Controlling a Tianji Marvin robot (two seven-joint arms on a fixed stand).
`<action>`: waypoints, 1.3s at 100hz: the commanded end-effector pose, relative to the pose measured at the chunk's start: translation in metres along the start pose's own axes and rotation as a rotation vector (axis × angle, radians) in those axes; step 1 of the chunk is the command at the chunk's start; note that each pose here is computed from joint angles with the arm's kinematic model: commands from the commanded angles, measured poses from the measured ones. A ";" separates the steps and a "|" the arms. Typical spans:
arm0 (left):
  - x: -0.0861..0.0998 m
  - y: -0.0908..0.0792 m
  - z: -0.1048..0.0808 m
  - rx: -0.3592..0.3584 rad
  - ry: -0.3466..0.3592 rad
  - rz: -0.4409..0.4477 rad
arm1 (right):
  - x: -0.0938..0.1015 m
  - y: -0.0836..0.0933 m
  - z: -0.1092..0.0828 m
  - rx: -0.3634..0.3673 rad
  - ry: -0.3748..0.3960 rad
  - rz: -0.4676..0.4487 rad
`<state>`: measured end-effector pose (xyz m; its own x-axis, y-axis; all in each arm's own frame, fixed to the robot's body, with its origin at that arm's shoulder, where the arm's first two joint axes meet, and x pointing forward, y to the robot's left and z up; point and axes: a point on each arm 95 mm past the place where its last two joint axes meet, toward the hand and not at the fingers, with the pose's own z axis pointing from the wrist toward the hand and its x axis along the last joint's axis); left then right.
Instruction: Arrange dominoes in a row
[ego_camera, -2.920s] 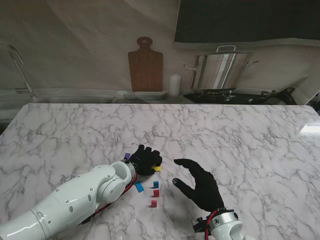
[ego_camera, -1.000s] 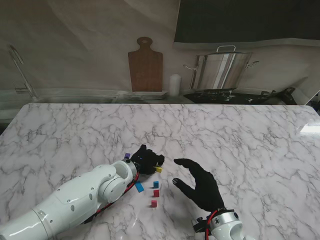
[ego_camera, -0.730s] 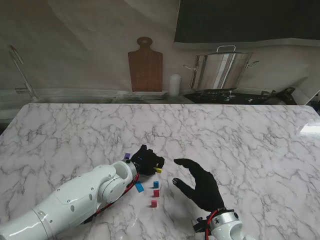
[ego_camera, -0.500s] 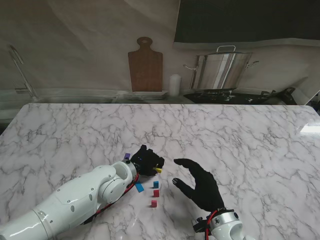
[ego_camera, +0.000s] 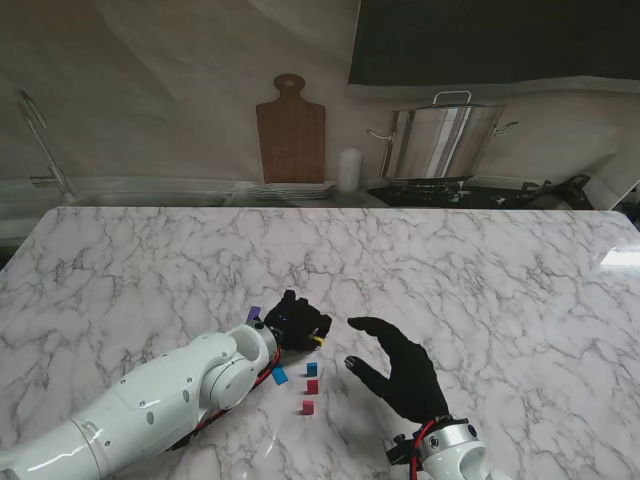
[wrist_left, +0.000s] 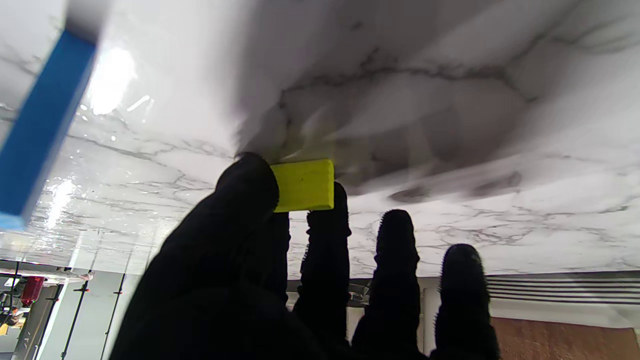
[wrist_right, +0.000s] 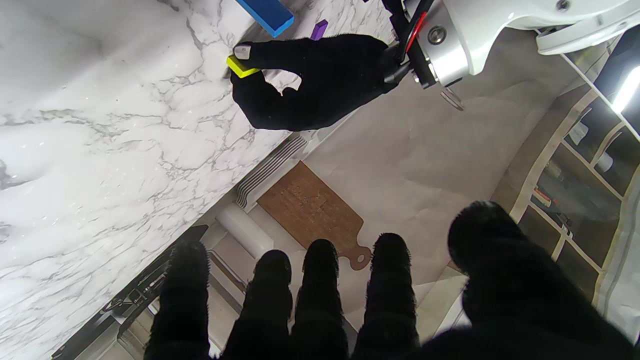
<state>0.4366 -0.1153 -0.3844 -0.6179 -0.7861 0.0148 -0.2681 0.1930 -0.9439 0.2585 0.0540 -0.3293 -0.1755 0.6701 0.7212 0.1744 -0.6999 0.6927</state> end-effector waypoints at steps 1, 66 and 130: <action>0.001 0.008 0.000 -0.026 -0.003 0.004 | 0.000 -0.001 -0.001 0.004 -0.006 0.001; -0.005 -0.018 -0.023 0.058 -0.052 -0.098 | 0.000 -0.004 -0.001 0.015 -0.002 -0.001; -0.018 -0.031 -0.054 0.112 -0.106 -0.206 | 0.000 -0.004 -0.001 0.016 -0.002 0.001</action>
<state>0.4183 -0.0762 -0.3375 -0.4779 -0.8613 0.1724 -0.2743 -0.0401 -0.9608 0.2581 0.0569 -0.3301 -0.1799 0.6681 0.7220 0.1861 -0.6976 0.6919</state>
